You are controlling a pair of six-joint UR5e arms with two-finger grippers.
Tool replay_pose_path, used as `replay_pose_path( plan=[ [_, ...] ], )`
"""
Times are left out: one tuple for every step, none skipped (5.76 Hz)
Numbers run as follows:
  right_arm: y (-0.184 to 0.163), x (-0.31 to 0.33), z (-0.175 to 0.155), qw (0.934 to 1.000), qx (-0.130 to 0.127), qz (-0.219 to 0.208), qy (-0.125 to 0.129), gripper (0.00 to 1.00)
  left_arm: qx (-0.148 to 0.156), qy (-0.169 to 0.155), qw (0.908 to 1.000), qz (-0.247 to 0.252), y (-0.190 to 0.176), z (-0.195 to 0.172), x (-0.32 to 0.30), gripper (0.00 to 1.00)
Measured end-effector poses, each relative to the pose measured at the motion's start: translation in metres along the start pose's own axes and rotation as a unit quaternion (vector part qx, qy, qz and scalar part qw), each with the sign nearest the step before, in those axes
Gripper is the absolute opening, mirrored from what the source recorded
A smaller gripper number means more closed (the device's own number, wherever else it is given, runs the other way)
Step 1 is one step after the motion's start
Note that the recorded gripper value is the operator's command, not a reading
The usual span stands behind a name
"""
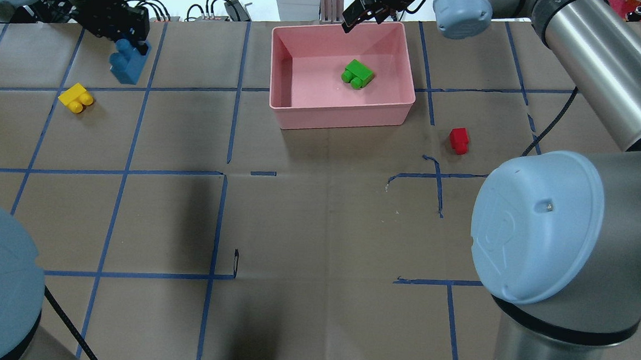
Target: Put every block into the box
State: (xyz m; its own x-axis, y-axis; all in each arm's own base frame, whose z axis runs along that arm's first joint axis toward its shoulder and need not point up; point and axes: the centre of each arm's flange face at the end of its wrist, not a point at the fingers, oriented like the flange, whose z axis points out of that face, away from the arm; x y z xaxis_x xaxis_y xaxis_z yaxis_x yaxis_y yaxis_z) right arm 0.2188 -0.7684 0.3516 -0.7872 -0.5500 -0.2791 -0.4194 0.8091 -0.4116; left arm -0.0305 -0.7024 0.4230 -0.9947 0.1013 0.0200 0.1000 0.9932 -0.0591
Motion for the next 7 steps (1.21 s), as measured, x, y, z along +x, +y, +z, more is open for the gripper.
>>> replay_pose_path(
  plan=[
    [0.015,0.017,-0.048,0.9997,-0.013,0.022,0.004,0.99,0.003,0.002,0.9999,-0.011,-0.026,0.011,0.033,0.00],
    [0.045,0.039,-0.099,0.9981,-0.029,0.043,0.032,0.99,0.003,0.004,0.9997,-0.023,-0.042,0.024,0.071,0.00],
    [0.089,0.063,-0.134,0.9937,-0.045,0.067,0.077,0.99,0.005,0.008,0.9992,-0.039,-0.054,0.035,0.122,0.00],
    [0.128,0.086,-0.139,0.9894,-0.038,0.082,0.114,0.99,0.007,0.011,0.9984,-0.054,-0.062,0.046,0.177,0.00],
    [0.163,0.105,-0.118,0.9837,-0.010,0.084,0.158,0.98,0.006,0.013,0.9978,-0.064,-0.070,0.064,0.224,0.01],
    [0.193,0.112,-0.090,0.9729,0.012,0.101,0.207,0.98,0.004,0.013,0.9974,-0.070,-0.078,0.089,0.245,0.02],
    [0.220,0.109,-0.063,0.9573,0.019,0.148,0.247,0.98,0.007,0.013,0.9973,-0.072,-0.088,0.117,0.252,0.25]
  ],
)
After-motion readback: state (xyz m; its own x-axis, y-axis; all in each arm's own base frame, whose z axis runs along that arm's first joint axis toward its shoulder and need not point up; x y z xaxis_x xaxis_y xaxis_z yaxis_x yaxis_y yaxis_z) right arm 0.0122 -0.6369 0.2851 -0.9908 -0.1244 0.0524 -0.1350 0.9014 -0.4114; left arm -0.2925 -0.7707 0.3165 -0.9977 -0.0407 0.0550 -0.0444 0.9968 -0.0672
